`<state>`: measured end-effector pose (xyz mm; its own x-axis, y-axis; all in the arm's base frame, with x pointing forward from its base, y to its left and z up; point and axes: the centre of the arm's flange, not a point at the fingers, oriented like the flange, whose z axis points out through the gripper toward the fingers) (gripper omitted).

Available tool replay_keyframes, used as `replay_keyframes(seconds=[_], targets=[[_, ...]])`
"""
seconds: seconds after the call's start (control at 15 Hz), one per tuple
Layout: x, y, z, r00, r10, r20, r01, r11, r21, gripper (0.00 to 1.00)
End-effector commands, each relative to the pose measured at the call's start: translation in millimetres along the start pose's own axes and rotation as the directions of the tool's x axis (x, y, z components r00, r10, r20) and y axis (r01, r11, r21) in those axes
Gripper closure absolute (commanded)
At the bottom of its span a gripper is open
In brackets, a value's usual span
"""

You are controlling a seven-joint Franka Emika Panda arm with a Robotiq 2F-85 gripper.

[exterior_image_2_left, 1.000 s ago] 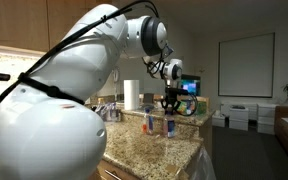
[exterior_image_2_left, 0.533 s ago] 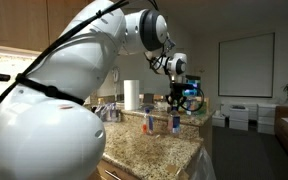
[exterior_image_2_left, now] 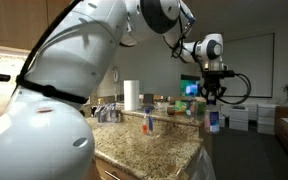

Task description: Put all the water bottles into the plastic bag

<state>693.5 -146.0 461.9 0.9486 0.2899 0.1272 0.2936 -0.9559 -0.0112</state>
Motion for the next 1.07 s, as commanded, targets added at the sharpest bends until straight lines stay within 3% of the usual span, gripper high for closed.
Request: replay_keyframes(seconds=[0.0, 0.2, 0.47, 0.8, 1.0], targets=[[-46.7, 57.9, 18.8, 0.998, 0.066, 0.017, -0.067, 0.994, 0.089, 0.88], [-76.6, 89.7, 59.4, 0.99, 0.142, 0.008, -0.14, 0.965, 0.224, 0.88], [-102.8, 89.0, 132.2, 0.978, 0.201, 0.048, -0.204, 0.898, 0.389, 0.88], [-115.7, 66.9, 198.6, 0.97, 0.215, 0.116, -0.244, 0.86, 0.449, 0.88], [-119.5, 56.1, 225.1, 0.967, 0.204, 0.15, -0.25, 0.864, 0.438, 0.88]])
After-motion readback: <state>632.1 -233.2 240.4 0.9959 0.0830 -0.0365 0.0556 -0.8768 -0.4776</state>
